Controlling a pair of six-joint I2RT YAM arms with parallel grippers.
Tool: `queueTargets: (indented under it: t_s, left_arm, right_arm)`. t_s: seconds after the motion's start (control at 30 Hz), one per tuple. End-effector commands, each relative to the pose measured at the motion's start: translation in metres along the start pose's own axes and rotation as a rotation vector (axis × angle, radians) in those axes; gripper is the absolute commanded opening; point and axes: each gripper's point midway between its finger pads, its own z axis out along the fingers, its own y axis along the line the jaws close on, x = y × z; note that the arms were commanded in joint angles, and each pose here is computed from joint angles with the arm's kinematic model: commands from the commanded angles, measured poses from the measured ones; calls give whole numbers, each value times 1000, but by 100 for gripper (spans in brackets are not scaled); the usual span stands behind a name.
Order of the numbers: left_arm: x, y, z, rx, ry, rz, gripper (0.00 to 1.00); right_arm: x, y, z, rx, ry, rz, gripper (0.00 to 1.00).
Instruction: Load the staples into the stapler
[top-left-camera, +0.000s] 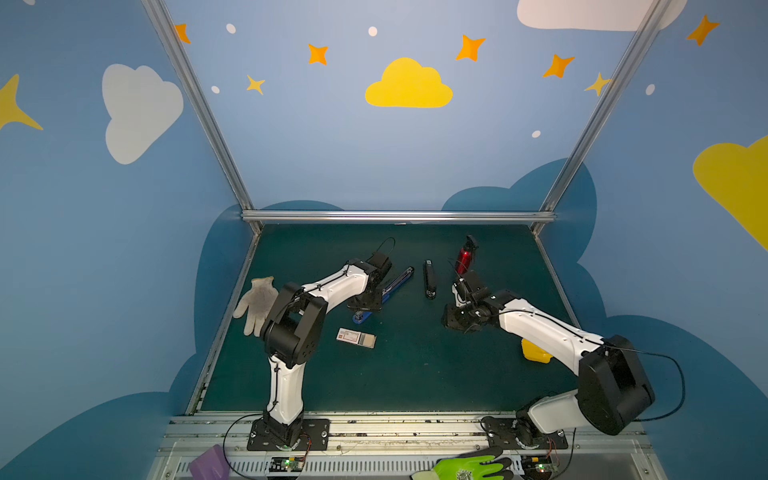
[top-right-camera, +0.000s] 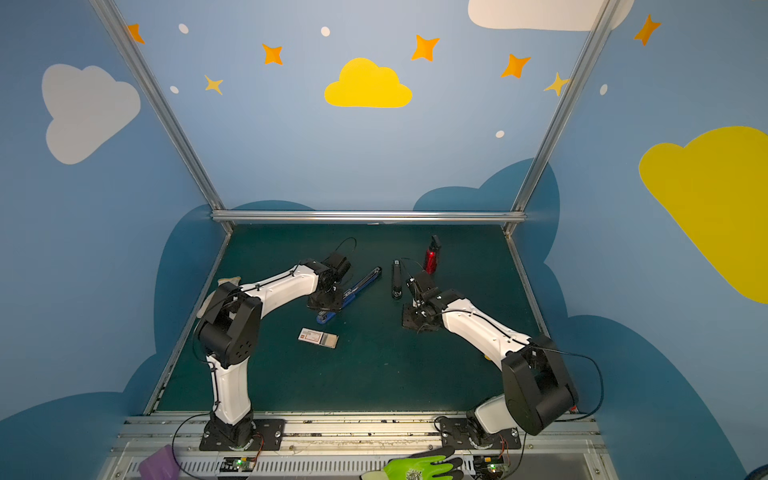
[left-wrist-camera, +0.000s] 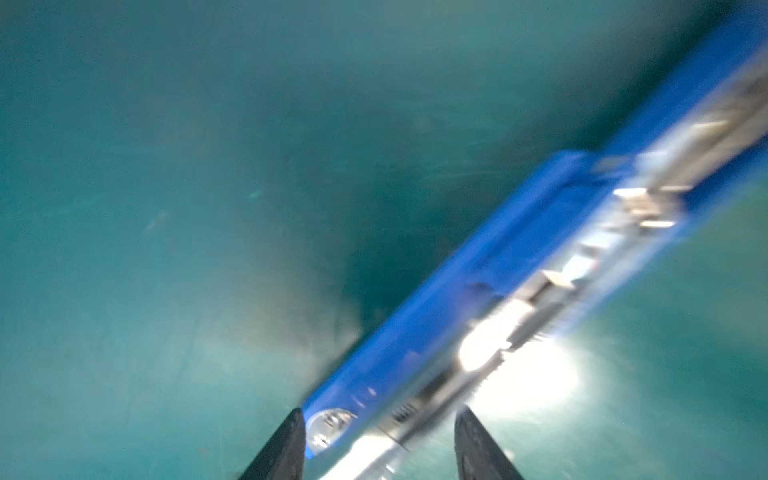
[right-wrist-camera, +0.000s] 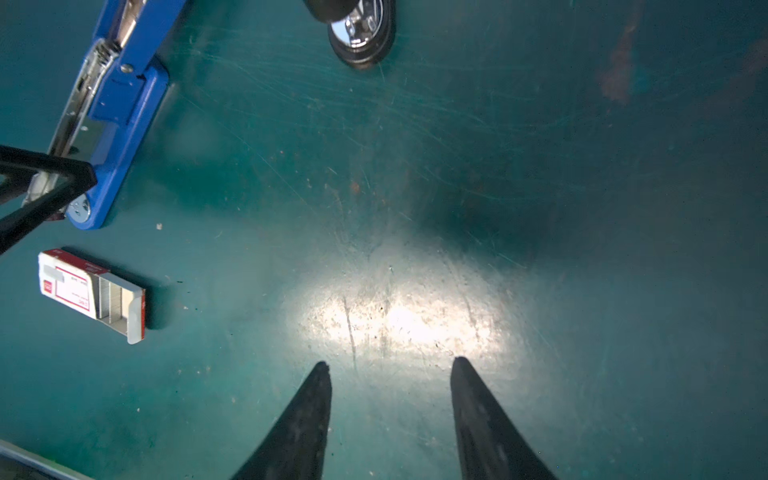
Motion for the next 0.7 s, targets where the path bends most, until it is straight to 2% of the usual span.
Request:
queueTargets:
  t_s: [0.0,0.23,0.4,0.57,0.67]
  left_arm:
    - [-27,-25,-25,102,-80,103,59]
    - [-74,-58,-23,169,-137,238,60]
    - [-98,-76,0,174,-105,307,60]
    - [-105,-81,26,162,-57,327,58]
    - [-97,-81,39,161,-12,341,50]
  right_arm:
    - [-11,4,-6,-20,-25,-7,49]
    - [-17,2,-16,-68,-48,15,49]
    - [-20,0,-24,-79,-69,25,49]
    - [-24,-2,-31,-87,-94,32,50]
    - [-28,-2,-32,-93,-99,35,49]
